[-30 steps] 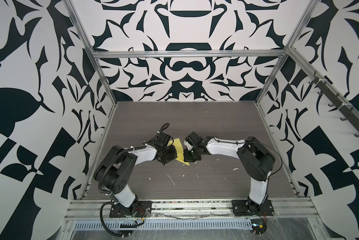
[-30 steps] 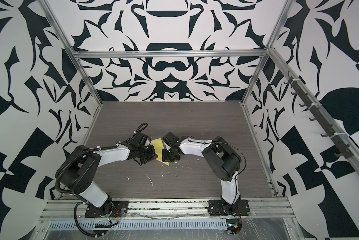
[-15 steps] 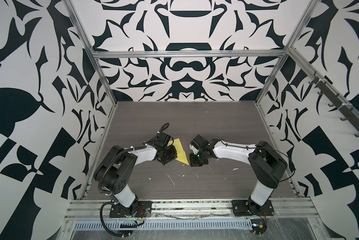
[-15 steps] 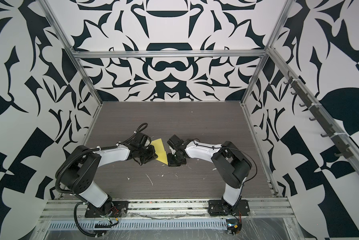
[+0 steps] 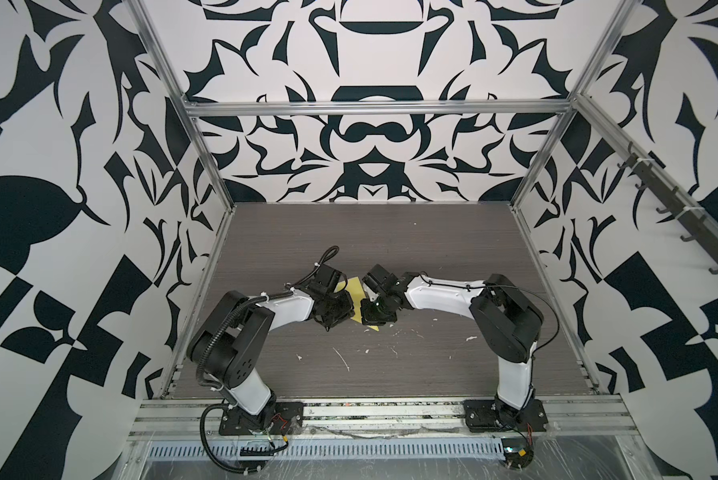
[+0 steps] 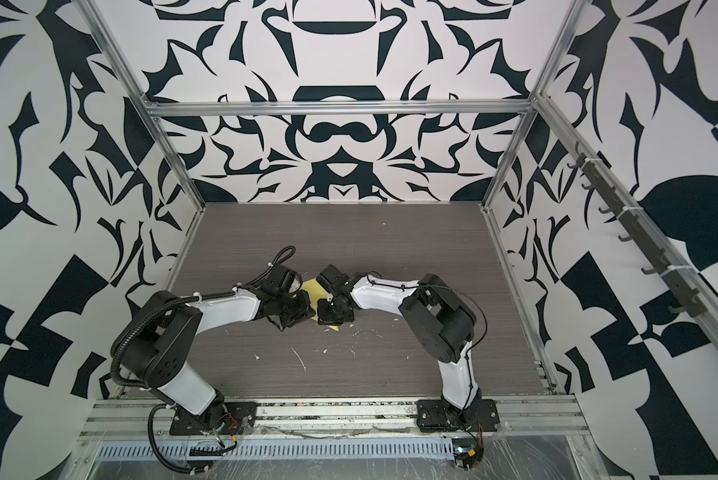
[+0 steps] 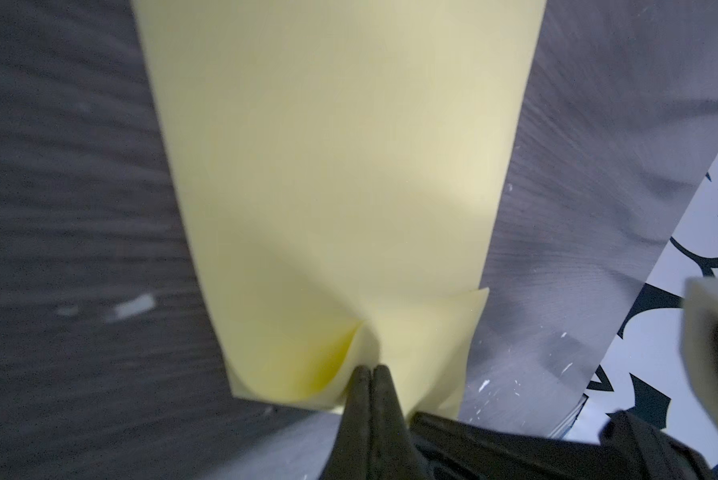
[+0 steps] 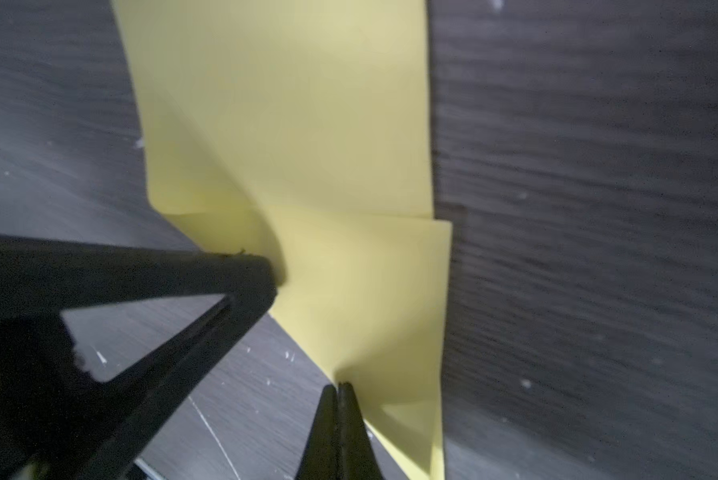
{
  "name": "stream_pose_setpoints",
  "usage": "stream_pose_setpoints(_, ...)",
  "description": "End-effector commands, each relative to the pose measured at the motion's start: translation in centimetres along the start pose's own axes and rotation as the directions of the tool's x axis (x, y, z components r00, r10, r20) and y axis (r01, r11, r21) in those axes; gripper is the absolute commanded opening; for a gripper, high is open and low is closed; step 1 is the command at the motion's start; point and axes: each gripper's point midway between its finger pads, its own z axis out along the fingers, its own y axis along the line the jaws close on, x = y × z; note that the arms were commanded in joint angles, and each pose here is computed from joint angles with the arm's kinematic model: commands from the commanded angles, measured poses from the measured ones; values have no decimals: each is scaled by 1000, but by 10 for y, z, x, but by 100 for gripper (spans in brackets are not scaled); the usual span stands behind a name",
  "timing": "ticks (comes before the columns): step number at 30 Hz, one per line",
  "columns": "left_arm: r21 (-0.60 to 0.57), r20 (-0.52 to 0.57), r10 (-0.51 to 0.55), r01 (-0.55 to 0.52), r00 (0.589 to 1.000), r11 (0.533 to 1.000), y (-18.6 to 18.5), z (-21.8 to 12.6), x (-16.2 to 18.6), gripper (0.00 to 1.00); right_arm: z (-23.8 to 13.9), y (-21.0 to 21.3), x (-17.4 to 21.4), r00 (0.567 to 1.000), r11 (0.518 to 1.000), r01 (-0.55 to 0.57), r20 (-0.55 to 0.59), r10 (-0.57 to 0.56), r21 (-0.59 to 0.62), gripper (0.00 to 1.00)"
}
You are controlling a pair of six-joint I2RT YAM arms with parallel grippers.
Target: Fold a paper plane with a square sheet of paper (pick it up from the middle)
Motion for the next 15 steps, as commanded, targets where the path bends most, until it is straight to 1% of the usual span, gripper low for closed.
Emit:
stream_pose_setpoints(1, -139, 11, -43, 44, 999, 989, 36, 6, 3, 0, -10, 7, -12, 999, 999, -33, 43, 33, 2, 0)
stream_pose_setpoints(8, -146, 10, -44, 45, 999, 988, 38, 6, 3, 0, -9, -8, 0, 999, 997, -48, 7, 48, 56, 0)
stream_pose_setpoints(15, -151, 14, -41, 43, 999, 988, 39, 5, 3, 0, -19, -41, 23, 997, 988, -60, -32, 65, 143, 0)
